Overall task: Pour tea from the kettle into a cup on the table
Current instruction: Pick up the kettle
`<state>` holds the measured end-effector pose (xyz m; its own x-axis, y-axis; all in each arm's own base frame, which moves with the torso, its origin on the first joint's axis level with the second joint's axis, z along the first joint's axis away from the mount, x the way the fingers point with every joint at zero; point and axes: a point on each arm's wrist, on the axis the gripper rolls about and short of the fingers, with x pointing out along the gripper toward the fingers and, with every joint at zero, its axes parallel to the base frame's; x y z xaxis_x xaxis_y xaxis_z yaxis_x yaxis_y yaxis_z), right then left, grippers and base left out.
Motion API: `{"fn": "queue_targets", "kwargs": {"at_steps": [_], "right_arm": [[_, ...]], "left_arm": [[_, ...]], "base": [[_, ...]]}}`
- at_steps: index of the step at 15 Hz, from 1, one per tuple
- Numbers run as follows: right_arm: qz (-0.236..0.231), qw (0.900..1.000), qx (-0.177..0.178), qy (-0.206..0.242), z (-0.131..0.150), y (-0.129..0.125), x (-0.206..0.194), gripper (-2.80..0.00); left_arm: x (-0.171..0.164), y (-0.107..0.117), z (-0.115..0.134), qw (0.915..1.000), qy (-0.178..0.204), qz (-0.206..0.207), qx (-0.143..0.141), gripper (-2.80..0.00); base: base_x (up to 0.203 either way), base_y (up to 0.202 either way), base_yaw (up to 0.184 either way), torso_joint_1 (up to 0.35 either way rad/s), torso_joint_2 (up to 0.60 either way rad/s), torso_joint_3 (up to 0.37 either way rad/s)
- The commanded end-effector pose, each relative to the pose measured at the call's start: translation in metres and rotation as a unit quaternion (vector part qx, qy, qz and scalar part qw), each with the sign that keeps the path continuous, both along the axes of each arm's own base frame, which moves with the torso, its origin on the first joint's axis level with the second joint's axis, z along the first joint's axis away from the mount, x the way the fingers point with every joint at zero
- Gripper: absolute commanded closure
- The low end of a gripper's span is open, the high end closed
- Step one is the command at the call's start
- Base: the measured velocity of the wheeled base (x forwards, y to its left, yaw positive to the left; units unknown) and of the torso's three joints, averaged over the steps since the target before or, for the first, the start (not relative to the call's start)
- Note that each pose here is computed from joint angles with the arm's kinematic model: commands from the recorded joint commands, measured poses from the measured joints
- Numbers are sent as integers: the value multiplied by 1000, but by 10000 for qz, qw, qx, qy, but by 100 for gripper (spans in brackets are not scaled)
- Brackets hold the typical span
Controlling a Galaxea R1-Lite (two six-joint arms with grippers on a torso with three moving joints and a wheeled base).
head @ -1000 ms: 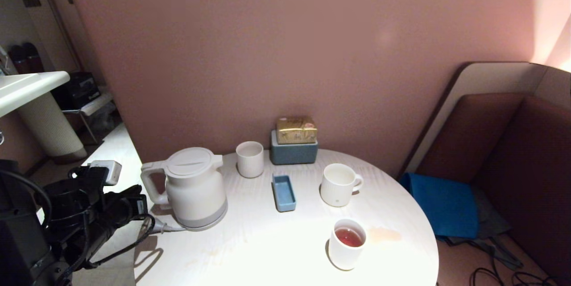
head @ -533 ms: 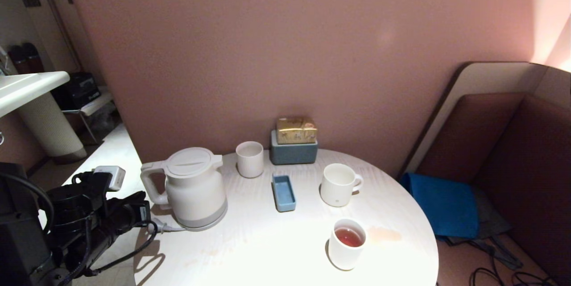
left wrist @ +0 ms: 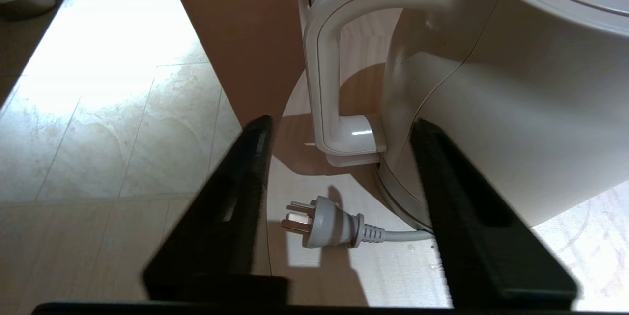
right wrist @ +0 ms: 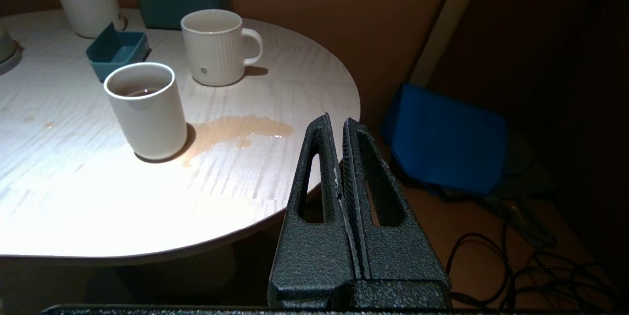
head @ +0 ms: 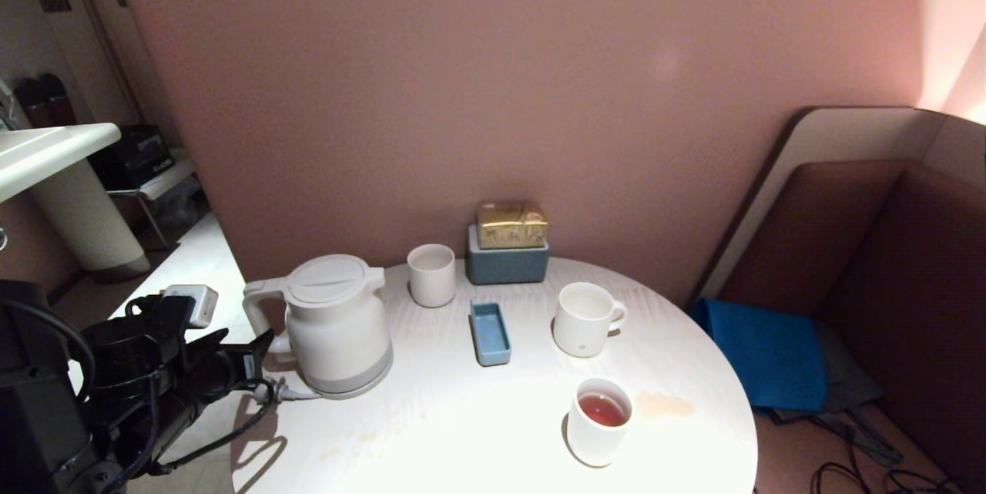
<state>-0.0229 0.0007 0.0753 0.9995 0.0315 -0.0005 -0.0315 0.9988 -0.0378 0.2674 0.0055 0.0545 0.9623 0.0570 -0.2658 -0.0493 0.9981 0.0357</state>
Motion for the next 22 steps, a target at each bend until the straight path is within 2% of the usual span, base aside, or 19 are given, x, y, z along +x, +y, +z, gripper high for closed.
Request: {"fn": "queue_targets", "kwargs": {"at_steps": [1,9,12,19,22], "right_arm": [[4,10000,-2,5,0,0,0,0],[4,10000,-2,5,0,0,0,0],[4,10000,-2,5,0,0,0,0],[4,10000,-2,5,0,0,0,0],[4,10000,-2,5,0,0,0,0]], "left_arm": [[2,0,3,9998,-207,9,13,-280],[14,1,-2,9997,-243,35,43,-280],[23,8,2,9990,-411,148,76,-280],[40,20,-6,9983,-452,294,204,-280],[50,23,-6,9975,-583,332,217,-280]], "base": [[0,0,0,0,0,0],[0,0,0,0,0,0],[0,0,0,0,0,0],[0,0,0,0,0,0],[0,0,0,0,0,0]]}}
